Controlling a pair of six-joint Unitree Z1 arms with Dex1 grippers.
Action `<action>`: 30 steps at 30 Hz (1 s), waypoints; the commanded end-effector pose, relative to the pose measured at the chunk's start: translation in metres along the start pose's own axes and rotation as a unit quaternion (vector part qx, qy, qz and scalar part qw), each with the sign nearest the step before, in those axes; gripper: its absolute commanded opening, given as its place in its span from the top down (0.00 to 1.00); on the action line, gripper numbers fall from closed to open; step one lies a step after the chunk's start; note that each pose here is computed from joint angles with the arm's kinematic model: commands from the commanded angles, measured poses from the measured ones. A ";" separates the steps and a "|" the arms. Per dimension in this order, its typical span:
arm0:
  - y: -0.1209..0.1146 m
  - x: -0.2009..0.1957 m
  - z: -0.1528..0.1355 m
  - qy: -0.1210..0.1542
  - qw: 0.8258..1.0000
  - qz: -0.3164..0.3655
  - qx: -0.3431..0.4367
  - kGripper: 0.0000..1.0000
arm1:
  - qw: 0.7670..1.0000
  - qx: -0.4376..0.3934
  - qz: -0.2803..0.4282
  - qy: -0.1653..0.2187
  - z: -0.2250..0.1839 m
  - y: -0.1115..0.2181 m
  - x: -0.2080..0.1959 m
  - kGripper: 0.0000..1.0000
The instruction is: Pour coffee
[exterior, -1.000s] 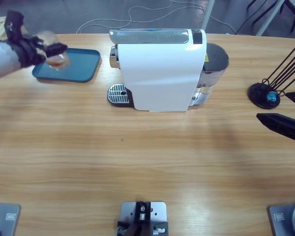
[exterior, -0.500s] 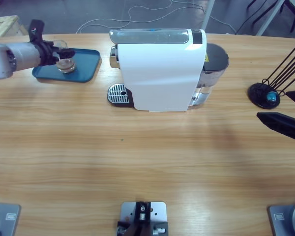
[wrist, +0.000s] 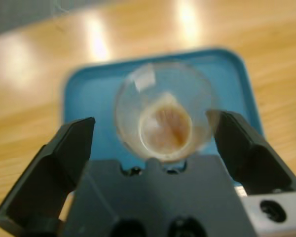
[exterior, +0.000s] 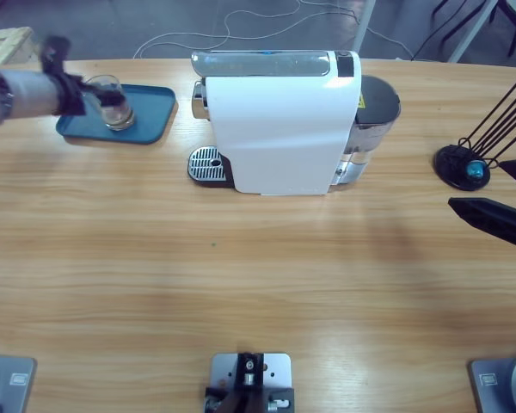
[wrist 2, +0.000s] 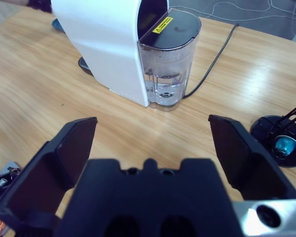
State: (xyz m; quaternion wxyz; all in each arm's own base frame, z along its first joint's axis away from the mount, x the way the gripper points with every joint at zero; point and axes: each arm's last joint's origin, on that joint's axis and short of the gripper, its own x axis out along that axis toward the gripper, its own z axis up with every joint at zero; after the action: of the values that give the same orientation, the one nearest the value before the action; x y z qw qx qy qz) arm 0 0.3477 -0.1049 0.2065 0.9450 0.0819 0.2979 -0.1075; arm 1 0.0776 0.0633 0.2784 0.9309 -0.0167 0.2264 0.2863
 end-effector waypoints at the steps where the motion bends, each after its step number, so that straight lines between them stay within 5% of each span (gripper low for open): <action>1: -0.007 -0.185 0.033 -0.076 0.997 -0.026 0.021 0.01 | 1.000 -0.008 0.002 0.022 -0.012 0.000 0.005 0.00; 5: -0.033 -0.260 -0.006 -0.044 0.985 -0.134 0.097 0.01 | 1.000 -0.008 0.001 0.026 -0.011 0.000 0.007 0.00; 11: -0.033 -0.276 -0.056 -0.012 0.966 -0.237 0.107 0.02 | 1.000 -0.008 0.001 0.022 -0.013 -0.001 0.004 0.00; 17: -0.029 -0.269 -0.091 0.004 0.965 -0.239 0.110 0.02 | 1.000 -0.009 0.001 0.027 -0.013 0.000 0.007 0.00; 22: -0.024 -0.276 -0.094 -0.016 0.965 -0.238 0.104 0.03 | 1.000 -0.009 0.001 0.029 -0.013 0.000 0.007 0.00; 30: -0.030 -0.264 -0.095 0.006 0.966 -0.242 0.095 0.03 | 0.999 -0.009 0.001 0.031 -0.014 0.000 0.008 0.00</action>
State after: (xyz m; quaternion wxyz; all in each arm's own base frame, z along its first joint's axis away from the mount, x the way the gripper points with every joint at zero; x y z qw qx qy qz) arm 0 0.0768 -0.0695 0.2949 0.8862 0.1060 0.2802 -0.3534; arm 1 0.0768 0.0626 0.2743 0.9298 -0.0190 0.2313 0.2856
